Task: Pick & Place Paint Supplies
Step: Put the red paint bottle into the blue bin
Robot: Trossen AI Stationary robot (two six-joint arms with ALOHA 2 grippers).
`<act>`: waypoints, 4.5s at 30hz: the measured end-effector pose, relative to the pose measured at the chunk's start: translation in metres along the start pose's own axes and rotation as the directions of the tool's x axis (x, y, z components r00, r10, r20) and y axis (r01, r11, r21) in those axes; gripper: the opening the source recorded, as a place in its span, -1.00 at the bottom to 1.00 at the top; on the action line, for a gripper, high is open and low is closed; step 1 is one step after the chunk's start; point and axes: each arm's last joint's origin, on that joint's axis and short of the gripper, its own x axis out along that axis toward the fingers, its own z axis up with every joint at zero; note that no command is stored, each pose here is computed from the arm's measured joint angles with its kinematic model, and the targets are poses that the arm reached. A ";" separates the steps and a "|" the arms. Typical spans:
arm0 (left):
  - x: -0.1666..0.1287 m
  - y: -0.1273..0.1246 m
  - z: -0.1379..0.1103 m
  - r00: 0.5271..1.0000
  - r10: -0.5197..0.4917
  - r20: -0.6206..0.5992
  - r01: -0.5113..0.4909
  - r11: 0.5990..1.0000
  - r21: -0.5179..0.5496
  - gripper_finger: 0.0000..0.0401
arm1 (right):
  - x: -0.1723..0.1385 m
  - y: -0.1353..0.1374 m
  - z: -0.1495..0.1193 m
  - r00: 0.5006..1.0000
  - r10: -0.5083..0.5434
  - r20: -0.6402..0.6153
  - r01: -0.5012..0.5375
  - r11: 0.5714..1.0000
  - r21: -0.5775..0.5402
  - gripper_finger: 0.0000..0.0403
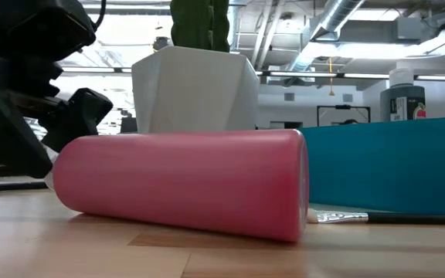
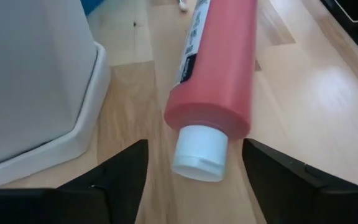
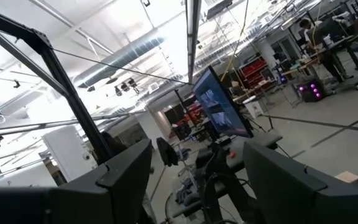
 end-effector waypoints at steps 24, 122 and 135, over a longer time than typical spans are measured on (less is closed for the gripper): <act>0.004 0.009 0.002 0.999 -0.041 -0.031 0.041 0.999 -0.002 -0.10 | -0.001 0.004 -0.002 0.999 0.032 -0.015 -0.032 0.999 0.014 0.24; -0.122 0.032 0.086 0.965 0.147 -0.218 -0.165 0.984 -0.069 -0.18 | 0.004 0.015 -0.004 0.995 0.097 0.034 -0.095 0.994 -0.045 0.24; -0.121 0.031 0.088 0.968 0.142 -0.205 -0.166 0.980 -0.106 0.60 | 0.004 0.015 -0.004 0.995 0.099 0.031 -0.097 0.994 -0.046 0.24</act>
